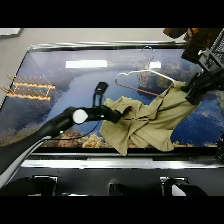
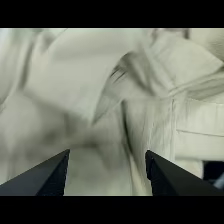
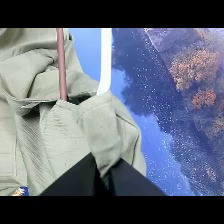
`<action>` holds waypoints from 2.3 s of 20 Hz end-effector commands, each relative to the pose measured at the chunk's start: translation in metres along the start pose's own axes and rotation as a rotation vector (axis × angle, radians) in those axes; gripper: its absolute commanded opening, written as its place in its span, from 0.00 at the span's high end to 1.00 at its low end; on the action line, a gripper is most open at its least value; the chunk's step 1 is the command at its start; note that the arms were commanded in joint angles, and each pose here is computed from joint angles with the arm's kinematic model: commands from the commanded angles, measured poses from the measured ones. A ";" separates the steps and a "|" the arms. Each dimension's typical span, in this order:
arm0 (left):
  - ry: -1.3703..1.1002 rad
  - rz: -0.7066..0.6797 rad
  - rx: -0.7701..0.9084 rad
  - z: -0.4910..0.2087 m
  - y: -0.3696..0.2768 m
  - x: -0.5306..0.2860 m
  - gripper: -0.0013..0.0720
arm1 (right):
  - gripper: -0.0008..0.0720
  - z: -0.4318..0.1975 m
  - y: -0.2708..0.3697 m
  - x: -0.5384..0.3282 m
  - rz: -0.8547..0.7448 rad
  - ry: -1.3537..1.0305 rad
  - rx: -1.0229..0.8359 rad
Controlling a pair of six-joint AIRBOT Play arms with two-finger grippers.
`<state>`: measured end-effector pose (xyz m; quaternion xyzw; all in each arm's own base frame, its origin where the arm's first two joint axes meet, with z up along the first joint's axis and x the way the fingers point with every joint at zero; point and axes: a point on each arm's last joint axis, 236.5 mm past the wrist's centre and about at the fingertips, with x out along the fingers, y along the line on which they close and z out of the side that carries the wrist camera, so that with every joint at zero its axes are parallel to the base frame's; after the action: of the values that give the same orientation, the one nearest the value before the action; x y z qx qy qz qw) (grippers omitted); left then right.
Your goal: Fold the clothes and pants, and hang the long-sleeved shirts on hangers.
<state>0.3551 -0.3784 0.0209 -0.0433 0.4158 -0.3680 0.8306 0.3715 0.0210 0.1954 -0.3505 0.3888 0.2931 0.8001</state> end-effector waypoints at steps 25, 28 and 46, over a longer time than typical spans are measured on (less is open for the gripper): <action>0.040 0.078 -0.009 0.064 0.054 0.053 0.62 | 0.95 0.011 0.009 -0.036 -0.051 -0.063 0.162; 0.141 0.064 0.008 0.043 0.047 0.043 0.16 | 0.95 0.010 0.008 -0.036 -0.055 -0.059 0.161; 0.081 0.091 0.064 0.022 0.030 0.109 0.66 | 0.95 0.002 0.009 -0.029 -0.036 -0.024 0.193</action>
<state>0.4132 -0.4262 -0.0438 0.0577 0.4535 -0.3673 0.8100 0.3533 0.0223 0.2204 -0.2779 0.3920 0.2410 0.8432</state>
